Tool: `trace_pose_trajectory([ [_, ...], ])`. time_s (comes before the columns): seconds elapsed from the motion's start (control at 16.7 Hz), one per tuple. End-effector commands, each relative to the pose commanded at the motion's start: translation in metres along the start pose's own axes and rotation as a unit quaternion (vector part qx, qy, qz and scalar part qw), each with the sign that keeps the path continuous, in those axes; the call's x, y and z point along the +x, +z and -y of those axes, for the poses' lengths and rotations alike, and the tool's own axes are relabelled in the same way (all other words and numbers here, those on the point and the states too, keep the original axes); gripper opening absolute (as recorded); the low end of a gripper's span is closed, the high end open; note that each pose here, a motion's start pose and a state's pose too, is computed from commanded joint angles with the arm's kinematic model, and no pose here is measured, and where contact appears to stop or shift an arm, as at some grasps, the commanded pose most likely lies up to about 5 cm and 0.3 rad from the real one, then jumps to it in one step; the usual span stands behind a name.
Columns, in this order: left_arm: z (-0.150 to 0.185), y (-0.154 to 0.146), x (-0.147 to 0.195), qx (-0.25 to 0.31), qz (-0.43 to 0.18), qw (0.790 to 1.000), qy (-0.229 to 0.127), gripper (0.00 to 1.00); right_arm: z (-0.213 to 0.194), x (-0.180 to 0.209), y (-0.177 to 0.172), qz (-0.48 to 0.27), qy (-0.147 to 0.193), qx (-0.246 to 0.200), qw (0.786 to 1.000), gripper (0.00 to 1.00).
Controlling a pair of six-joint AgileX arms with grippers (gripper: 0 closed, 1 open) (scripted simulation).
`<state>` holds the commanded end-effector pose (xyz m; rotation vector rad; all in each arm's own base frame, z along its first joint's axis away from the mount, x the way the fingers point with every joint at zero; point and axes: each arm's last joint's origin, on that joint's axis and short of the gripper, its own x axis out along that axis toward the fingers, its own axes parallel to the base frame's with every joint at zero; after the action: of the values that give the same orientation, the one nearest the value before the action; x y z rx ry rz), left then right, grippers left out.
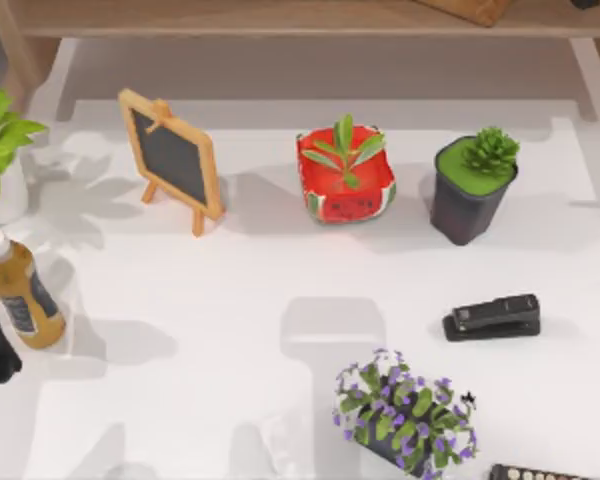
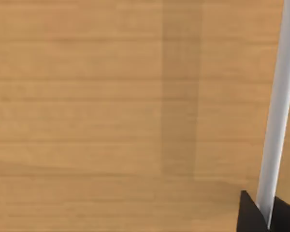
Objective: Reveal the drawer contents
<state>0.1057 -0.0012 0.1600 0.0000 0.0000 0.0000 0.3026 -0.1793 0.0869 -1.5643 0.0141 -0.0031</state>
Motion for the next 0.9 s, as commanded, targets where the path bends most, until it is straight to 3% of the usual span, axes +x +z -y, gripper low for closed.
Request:
trace_pose_trajectory([
  [0.18,0.000,0.000,0.000,0.000,0.000,1.000,0.000,1.00,0.001,-0.004,-0.001,0.001,-0.003,-0.002,1.000,0.00],
  [0.6,0.000,0.000,0.000,0.000,0.000,1.000,0.000,1.00,-0.002,-0.058,0.001,0.002,0.000,0.000,1.000,0.00],
  [0.84,0.000,0.000,0.000,0.000,0.000,1.000,0.000,1.00,-0.001,-0.061,0.000,0.002,-0.001,-0.001,1.000,0.00],
  [0.9,0.000,0.000,0.000,0.000,0.000,1.000,0.000,1.00,-0.001,-0.061,0.000,0.002,-0.001,-0.001,1.000,0.08],
])
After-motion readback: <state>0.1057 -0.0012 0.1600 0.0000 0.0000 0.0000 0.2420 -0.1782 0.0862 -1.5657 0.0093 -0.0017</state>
